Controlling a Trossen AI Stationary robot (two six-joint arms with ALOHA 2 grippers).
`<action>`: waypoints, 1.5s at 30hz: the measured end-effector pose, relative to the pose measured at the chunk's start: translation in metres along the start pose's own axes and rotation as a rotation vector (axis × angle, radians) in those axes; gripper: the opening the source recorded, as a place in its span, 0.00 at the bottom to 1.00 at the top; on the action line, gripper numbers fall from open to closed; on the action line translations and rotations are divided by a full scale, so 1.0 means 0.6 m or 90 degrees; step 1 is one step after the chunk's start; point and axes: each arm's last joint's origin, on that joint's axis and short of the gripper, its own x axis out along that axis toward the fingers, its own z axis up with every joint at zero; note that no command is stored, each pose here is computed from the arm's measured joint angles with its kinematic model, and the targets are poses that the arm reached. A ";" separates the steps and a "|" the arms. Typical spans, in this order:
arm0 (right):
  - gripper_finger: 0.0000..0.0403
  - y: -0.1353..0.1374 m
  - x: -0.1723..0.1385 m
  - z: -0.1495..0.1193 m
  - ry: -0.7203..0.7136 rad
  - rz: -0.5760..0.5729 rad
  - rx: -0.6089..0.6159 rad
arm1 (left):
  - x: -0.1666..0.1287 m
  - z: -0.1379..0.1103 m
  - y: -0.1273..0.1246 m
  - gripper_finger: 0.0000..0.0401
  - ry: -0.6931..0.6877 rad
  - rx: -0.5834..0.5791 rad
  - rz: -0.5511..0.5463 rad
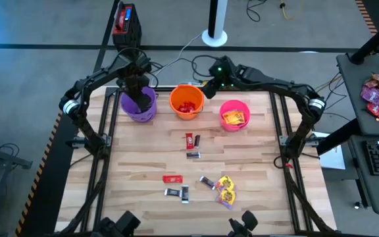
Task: Sort candy by brand, put in halloween buckets
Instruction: Put the black candy into the violet bucket
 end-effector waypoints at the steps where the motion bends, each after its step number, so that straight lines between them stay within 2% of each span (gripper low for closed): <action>1: 0.40 0.001 0.000 -0.001 0.005 0.012 0.003 | 0.000 0.000 0.000 0.23 -0.001 0.000 0.000; 5: 0.40 0.007 -0.015 -0.008 0.047 0.084 0.042 | -0.003 -0.002 0.000 0.33 -0.006 -0.003 0.000; 9: 0.40 0.029 -0.059 -0.009 0.082 0.186 0.093 | -0.033 -0.020 -0.011 0.36 -0.053 0.005 -0.018; 11: 0.40 0.049 -0.082 -0.012 0.097 0.237 0.119 | -0.060 -0.035 -0.022 0.35 -0.113 0.019 -0.019; 14: 0.40 0.096 -0.112 -0.023 0.129 0.286 0.152 | -0.114 -0.066 -0.044 0.32 -0.250 0.048 -0.022; 18: 0.38 0.172 -0.139 -0.049 0.185 0.327 0.197 | -0.182 -0.121 -0.084 0.29 -0.424 0.110 -0.089; 21: 0.36 0.219 -0.140 -0.076 0.237 0.314 0.217 | -0.218 -0.163 -0.115 0.28 -0.512 0.149 -0.133; 24: 0.34 0.253 -0.125 -0.106 0.276 0.247 0.227 | -0.241 -0.201 -0.142 0.27 -0.577 0.204 -0.166; 28: 0.32 0.287 -0.094 -0.136 0.290 0.177 0.222 | -0.255 -0.237 -0.175 0.27 -0.644 0.277 -0.221; 31: 0.34 0.303 -0.064 -0.156 0.311 0.137 0.231 | -0.251 -0.249 -0.195 0.27 -0.682 0.303 -0.265; 34: 0.37 0.310 -0.032 -0.173 0.335 0.106 0.236 | -0.235 -0.252 -0.210 0.27 -0.702 0.301 -0.303; 39: 0.44 0.318 0.023 -0.200 0.356 0.057 0.231 | -0.203 -0.251 -0.218 0.27 -0.712 0.260 -0.317; 45: 0.46 0.331 0.078 -0.219 0.345 0.063 0.228 | -0.182 -0.253 -0.216 0.27 -0.696 0.244 -0.317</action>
